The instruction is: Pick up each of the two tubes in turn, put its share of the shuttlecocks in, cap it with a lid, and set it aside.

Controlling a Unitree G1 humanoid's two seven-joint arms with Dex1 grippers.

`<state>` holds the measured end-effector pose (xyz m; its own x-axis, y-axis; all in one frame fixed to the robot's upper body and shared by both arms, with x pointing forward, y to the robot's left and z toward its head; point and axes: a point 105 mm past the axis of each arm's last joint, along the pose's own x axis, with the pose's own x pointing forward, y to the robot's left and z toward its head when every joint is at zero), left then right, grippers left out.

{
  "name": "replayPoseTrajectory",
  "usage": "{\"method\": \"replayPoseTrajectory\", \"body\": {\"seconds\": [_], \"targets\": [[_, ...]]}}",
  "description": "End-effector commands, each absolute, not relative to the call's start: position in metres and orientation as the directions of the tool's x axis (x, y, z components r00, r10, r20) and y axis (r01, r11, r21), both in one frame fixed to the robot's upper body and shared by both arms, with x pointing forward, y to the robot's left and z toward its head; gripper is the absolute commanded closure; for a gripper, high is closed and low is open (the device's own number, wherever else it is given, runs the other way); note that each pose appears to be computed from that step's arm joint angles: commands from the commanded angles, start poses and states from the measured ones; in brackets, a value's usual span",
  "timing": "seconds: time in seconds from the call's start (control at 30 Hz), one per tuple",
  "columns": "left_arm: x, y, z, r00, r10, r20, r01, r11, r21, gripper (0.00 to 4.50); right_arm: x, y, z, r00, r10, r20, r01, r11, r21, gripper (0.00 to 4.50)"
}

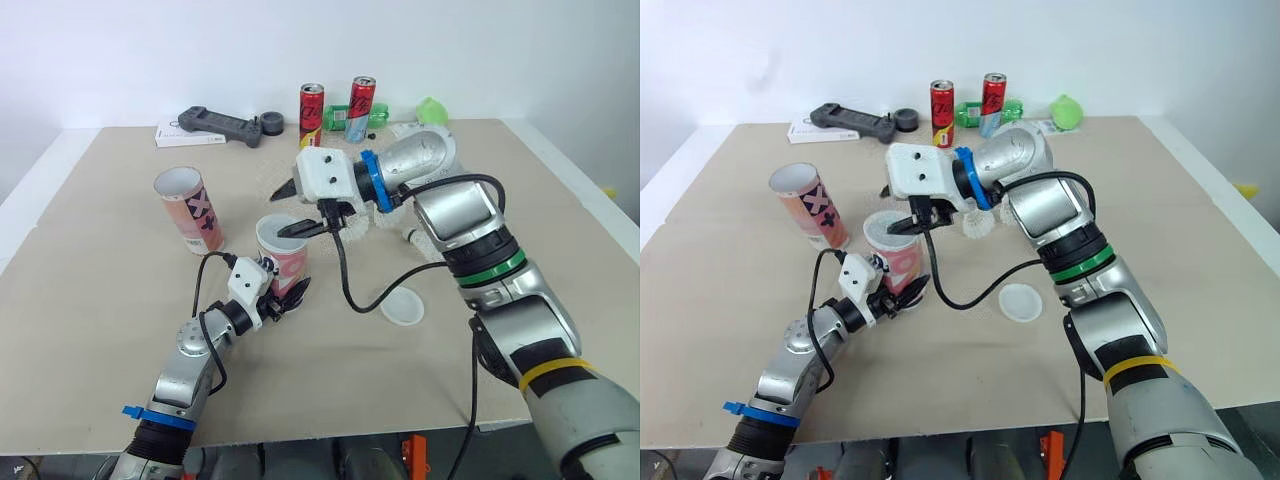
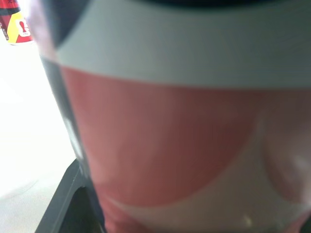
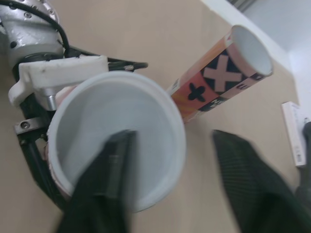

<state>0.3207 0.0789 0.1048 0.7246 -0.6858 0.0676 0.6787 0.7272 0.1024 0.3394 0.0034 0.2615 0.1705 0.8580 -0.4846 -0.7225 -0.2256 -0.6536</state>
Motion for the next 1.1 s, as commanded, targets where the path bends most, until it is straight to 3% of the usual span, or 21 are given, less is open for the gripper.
{"method": "replayPoseTrajectory", "body": {"seconds": [0.03, 0.13, 0.23, 0.33, 0.47, 0.83, 1.1], "targets": [[0.321, 0.082, 0.089, 0.737, -0.675, 0.009, 0.673, 0.736, 0.079, 1.73, 0.341, 0.005, 0.264, 0.161, 0.862, -0.481, -0.743, -0.215, -0.634, 0.04], [0.321, 0.081, 0.089, 0.736, -0.677, 0.011, 0.675, 0.734, 0.079, 1.73, 0.339, 0.003, 0.274, 0.155, 0.875, -0.458, -0.746, -0.2, -0.635, 0.21], [0.321, 0.081, 0.09, 0.734, -0.679, 0.012, 0.676, 0.732, 0.08, 1.73, 0.337, 0.001, 0.285, 0.138, 0.895, -0.425, -0.755, -0.182, -0.629, 1.31], [0.321, 0.081, 0.09, 0.733, -0.68, 0.012, 0.677, 0.731, 0.082, 1.73, 0.327, 0.001, 0.291, 0.071, 0.914, -0.4, -0.782, -0.198, -0.591, 2.96], [0.322, 0.081, 0.09, 0.734, -0.679, 0.011, 0.677, 0.732, 0.081, 1.73, 0.327, 0.003, 0.279, 0.051, 0.908, -0.416, -0.805, -0.209, -0.555, 4.42], [0.32, 0.079, 0.09, 0.735, -0.677, 0.014, 0.675, 0.734, 0.078, 1.73, 0.324, 0.005, 0.205, -0.008, 0.774, -0.633, -0.861, -0.327, -0.39, 4.42], [0.319, 0.077, 0.089, 0.736, -0.677, 0.014, 0.674, 0.735, 0.073, 1.73, 0.328, -0.007, 0.173, 0.019, 0.677, -0.735, -0.873, -0.347, -0.342, 4.42]]}}
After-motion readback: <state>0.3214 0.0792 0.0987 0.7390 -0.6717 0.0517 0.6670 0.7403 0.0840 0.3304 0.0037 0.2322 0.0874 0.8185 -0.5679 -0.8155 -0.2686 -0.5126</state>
